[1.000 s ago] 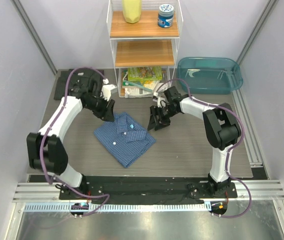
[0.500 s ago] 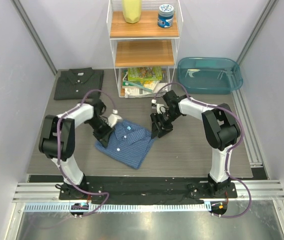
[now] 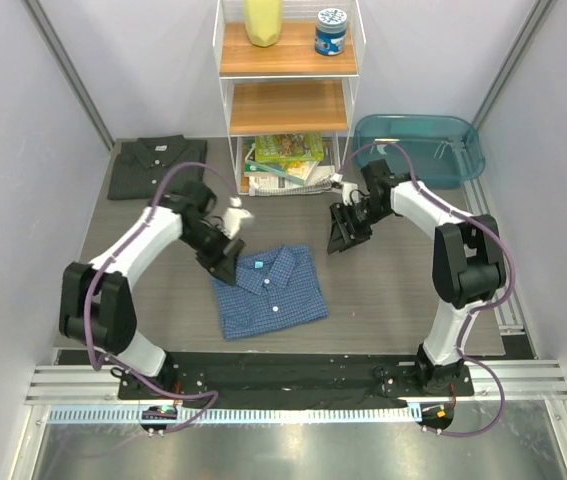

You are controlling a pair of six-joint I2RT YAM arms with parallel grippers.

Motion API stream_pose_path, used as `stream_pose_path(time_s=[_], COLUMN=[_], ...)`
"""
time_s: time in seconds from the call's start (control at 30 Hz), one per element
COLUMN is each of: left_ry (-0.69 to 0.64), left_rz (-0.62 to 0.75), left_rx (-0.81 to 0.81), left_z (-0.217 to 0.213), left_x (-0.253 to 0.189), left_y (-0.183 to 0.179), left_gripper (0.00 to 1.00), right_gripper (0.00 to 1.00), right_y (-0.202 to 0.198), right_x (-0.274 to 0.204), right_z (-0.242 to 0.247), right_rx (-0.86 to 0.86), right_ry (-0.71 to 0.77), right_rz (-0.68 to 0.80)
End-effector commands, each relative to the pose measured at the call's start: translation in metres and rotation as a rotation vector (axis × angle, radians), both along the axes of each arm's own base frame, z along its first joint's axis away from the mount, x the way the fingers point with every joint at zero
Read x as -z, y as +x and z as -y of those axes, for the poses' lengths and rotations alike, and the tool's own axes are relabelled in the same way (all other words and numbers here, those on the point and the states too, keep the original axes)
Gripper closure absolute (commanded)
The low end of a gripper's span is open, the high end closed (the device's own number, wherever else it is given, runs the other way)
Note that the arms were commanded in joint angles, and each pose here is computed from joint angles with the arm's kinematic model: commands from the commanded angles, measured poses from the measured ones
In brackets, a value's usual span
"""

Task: Fold and stack the long sleeve shirts
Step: Fold the shirt

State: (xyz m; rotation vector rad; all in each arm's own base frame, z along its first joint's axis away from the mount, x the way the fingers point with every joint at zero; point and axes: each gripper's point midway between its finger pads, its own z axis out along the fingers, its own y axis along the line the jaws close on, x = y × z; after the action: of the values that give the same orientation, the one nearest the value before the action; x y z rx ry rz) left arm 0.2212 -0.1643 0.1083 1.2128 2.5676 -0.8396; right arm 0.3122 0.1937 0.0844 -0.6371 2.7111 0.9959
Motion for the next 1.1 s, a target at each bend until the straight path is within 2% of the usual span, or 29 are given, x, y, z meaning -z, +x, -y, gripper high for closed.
stream_pose_path(time_s=[0.0, 0.17, 0.33, 0.73, 0.8, 0.83, 0.9, 0.97, 1.03, 1.07], left_ry=[-0.027, 0.048, 0.029, -0.026, -0.042, -0.047, -0.065, -0.088, -0.095, -0.093], left_rz=[-0.030, -0.063, -0.156, -0.227, -0.230, -0.229, -0.226, -0.230, -0.232, -0.226], left_rx=[-0.104, -0.222, -0.234, -0.263, -0.263, -0.265, -0.272, -0.271, -0.269, -0.268], left_z=[-0.026, -0.054, -0.052, -0.039, -0.036, -0.035, -0.033, -0.029, -0.028, -0.028], left_x=[-0.015, 0.012, 0.026, 0.045, 0.044, 0.044, 0.042, 0.037, 0.032, 0.029], left_y=[0.005, 0.025, 0.024, 0.032, 0.034, 0.035, 0.038, 0.040, 0.039, 0.040], left_gripper=[0.42, 0.42, 0.42, 0.46, 0.51, 0.54, 0.67, 0.80, 0.85, 0.90], right_gripper=[0.49, 0.50, 0.50, 0.49, 0.54, 0.66, 0.83, 0.97, 0.99, 0.99], right_y=[0.004, 0.015, 0.008, 0.013, 0.012, 0.012, 0.010, 0.009, 0.010, 0.010], right_x=[-0.029, -0.022, -0.007, 0.017, 0.018, 0.017, 0.012, 0.009, 0.000, -0.003], right_z=[-0.029, -0.056, -0.073, -0.080, -0.082, -0.083, -0.085, -0.084, -0.080, -0.078], right_rx=[-0.075, -0.086, -0.119, -0.116, -0.117, -0.111, -0.114, -0.113, -0.107, -0.102], right_ry=[0.077, 0.075, 0.053, 0.003, 0.013, 0.017, 0.036, 0.039, 0.040, 0.040], right_rz=[0.121, 0.133, 0.114, 0.110, 0.100, 0.095, 0.091, 0.098, 0.125, 0.134])
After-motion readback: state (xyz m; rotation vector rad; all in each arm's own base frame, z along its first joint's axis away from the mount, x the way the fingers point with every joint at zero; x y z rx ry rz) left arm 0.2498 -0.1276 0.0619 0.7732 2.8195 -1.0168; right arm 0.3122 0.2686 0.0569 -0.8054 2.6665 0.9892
